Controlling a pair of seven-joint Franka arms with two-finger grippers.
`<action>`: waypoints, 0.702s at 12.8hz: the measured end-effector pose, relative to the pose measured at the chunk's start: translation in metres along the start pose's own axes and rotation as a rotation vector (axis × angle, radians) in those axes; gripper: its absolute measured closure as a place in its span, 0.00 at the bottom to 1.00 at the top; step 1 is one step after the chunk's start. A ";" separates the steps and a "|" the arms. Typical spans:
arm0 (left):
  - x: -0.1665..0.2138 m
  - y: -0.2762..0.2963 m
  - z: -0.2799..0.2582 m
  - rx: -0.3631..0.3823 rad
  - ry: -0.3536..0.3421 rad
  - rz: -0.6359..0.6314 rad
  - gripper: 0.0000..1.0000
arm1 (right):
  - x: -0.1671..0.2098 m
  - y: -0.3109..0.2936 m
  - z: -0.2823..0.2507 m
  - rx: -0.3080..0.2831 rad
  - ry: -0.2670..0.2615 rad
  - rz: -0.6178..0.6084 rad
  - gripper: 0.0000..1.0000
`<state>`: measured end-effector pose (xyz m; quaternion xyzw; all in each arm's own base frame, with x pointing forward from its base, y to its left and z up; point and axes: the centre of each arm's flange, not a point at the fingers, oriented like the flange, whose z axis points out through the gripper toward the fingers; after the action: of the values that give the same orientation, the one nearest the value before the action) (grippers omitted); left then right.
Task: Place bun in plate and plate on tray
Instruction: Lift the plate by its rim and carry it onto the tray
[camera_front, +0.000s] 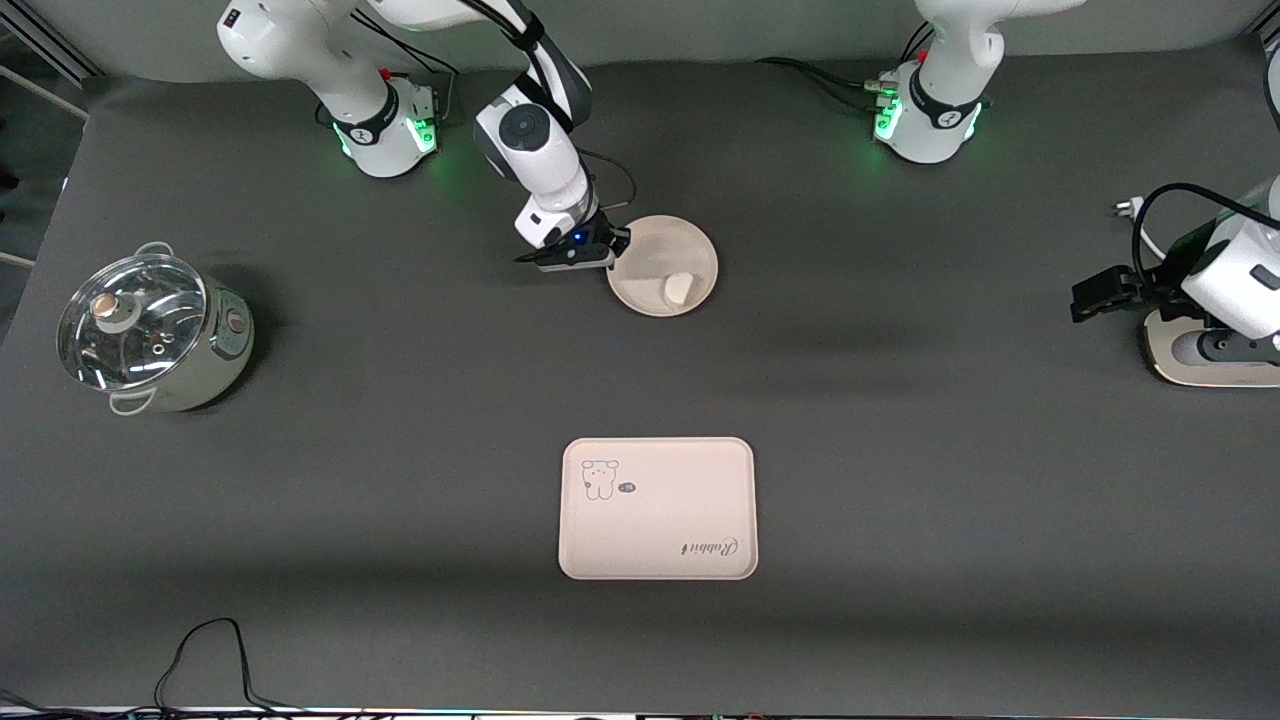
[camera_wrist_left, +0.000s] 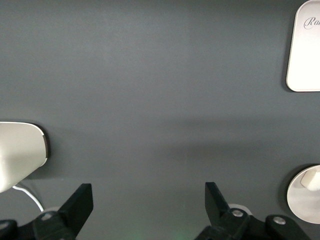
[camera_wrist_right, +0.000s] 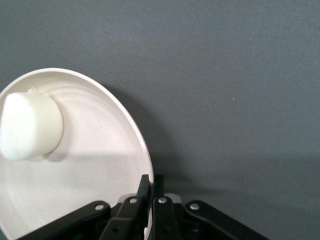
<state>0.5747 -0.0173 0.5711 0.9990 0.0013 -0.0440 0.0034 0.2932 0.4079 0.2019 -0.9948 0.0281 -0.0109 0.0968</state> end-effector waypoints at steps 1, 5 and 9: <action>0.000 0.000 0.000 0.000 0.000 0.000 0.00 | 0.002 -0.002 -0.009 -0.001 -0.013 0.002 0.96; 0.000 0.000 0.000 0.000 0.000 0.000 0.00 | 0.015 -0.019 -0.083 0.028 -0.070 -0.018 0.96; 0.000 0.000 0.000 0.000 0.000 0.000 0.00 | 0.026 -0.035 -0.142 0.092 -0.055 -0.040 0.96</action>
<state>0.5747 -0.0176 0.5711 0.9990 0.0010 -0.0441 0.0036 0.3176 0.4137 0.3483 -0.9896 0.0053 0.0133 0.1428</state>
